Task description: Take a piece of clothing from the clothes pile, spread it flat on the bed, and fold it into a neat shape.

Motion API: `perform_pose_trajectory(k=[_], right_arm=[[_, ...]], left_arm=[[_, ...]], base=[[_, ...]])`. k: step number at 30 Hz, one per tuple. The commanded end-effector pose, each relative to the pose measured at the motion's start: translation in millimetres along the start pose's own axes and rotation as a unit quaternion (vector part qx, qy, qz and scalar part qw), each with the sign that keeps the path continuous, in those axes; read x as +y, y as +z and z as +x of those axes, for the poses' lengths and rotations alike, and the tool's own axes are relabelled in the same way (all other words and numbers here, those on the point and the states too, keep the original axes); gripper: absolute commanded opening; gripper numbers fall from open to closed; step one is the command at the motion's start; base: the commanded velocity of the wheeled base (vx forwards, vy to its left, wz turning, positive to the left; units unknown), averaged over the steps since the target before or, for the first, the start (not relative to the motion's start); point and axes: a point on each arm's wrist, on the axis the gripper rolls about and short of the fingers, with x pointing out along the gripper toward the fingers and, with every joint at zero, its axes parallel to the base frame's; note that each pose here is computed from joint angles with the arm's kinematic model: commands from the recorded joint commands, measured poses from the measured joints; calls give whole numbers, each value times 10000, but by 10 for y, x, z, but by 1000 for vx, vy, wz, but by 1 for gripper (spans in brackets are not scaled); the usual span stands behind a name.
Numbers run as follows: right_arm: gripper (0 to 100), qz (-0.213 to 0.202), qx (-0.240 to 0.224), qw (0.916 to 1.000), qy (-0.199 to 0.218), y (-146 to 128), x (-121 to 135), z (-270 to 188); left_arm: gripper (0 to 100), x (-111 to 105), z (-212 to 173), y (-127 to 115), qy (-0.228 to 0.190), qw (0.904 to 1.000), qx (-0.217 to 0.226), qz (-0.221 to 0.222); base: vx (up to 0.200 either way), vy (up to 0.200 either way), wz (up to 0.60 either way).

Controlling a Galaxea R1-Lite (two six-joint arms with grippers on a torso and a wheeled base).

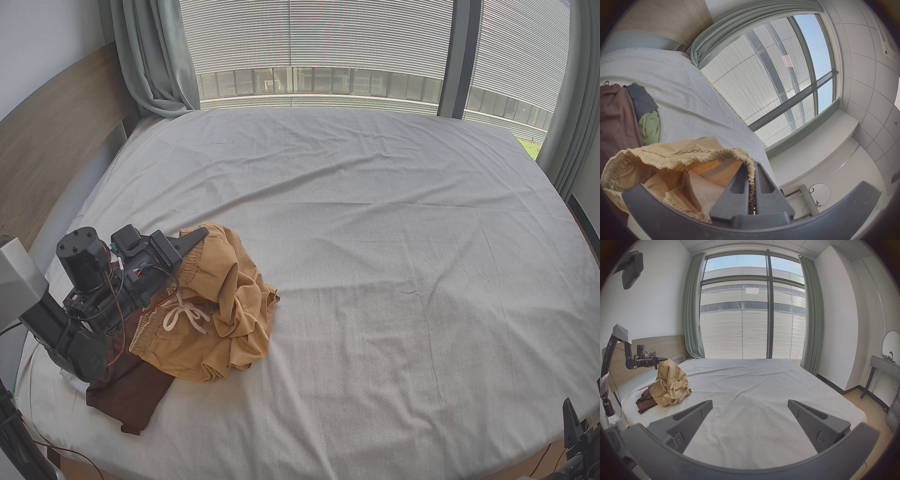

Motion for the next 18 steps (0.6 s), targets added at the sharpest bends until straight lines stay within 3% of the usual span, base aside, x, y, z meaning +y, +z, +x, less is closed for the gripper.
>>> perform_pose_trajectory(k=[1, 9, 14, 15, 18], right_arm=[[100, 4, 0, 10000, 2, -39, 0, 0], [100, 4, 0, 10000, 2, -39, 0, 0], [100, 4, 0, 10000, 2, -39, 0, 0], [100, 4, 0, 10000, 2, -39, 0, 0], [100, 5, -8, 10000, 2, -40, 0, -2]], left_arm=[[0, -131, 73, -89, -92, 9998, -75, -158], [0, -320, 152, -179, -238, 9986, -233, -415], [0, -429, 173, -140, -424, 9974, -299, -509], [0, -553, 170, -97, -546, 9948, -406, -757], [0, -617, 198, -60, -642, 9934, -466, -822]], base=[[0, 0, 0], [0, 0, 0], [0, 0, 0], [0, 0, 0], [0, 0, 0]])
